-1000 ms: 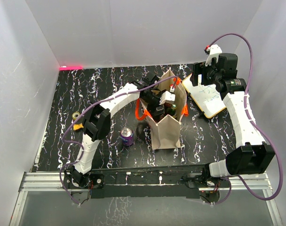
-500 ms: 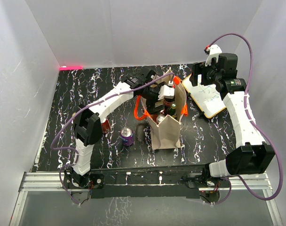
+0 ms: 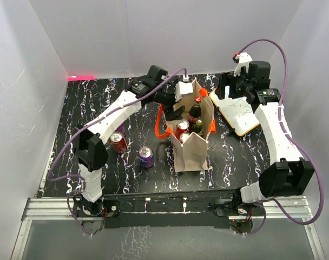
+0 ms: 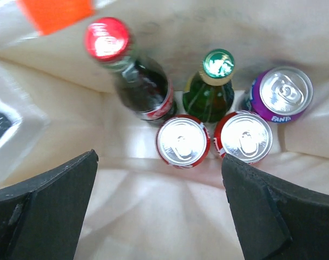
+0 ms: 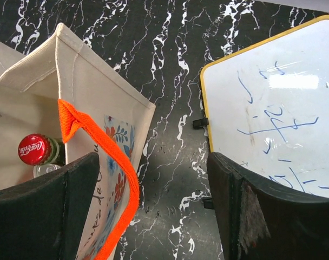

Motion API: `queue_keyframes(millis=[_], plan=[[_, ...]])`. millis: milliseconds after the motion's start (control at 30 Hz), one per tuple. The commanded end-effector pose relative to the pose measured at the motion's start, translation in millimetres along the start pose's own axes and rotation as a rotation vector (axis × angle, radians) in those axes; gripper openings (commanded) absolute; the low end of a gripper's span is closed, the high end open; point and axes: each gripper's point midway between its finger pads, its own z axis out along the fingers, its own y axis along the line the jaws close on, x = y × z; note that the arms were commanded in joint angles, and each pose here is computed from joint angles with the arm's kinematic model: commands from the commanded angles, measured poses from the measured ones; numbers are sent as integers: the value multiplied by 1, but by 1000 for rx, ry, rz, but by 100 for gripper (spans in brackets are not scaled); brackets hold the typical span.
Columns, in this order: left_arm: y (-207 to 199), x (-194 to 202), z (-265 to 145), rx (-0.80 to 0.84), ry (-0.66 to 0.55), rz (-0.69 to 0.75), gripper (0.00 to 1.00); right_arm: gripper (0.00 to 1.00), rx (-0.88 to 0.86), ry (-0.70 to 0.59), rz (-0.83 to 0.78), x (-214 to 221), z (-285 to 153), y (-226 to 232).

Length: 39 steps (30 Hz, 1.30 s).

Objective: Place the beverage into the canvas bag
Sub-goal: Pick up the drink from the center of the board.

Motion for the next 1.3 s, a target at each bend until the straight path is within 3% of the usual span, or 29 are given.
queue_keyframes(millis=[0, 100, 300, 533, 900, 1267], plan=[[30, -51, -65, -194, -171, -103, 95, 84, -24, -108, -5, -37, 2, 2], [58, -57, -99, -347, -226, -218, 94, 84, -46, -119, 6, -45, 7, 4], [85, -43, -158, -622, -189, -308, 95, 84, -54, -135, 14, -57, 19, 2], [95, 40, -216, -909, -6, -492, 96, 84, -35, -150, 5, -65, 20, -2], [27, 169, -223, -919, 220, -842, 96, 84, -28, -137, 10, -52, 18, -2], [-9, 229, -196, -859, 339, -960, 97, 84, -25, -135, 6, -51, 17, -2]])
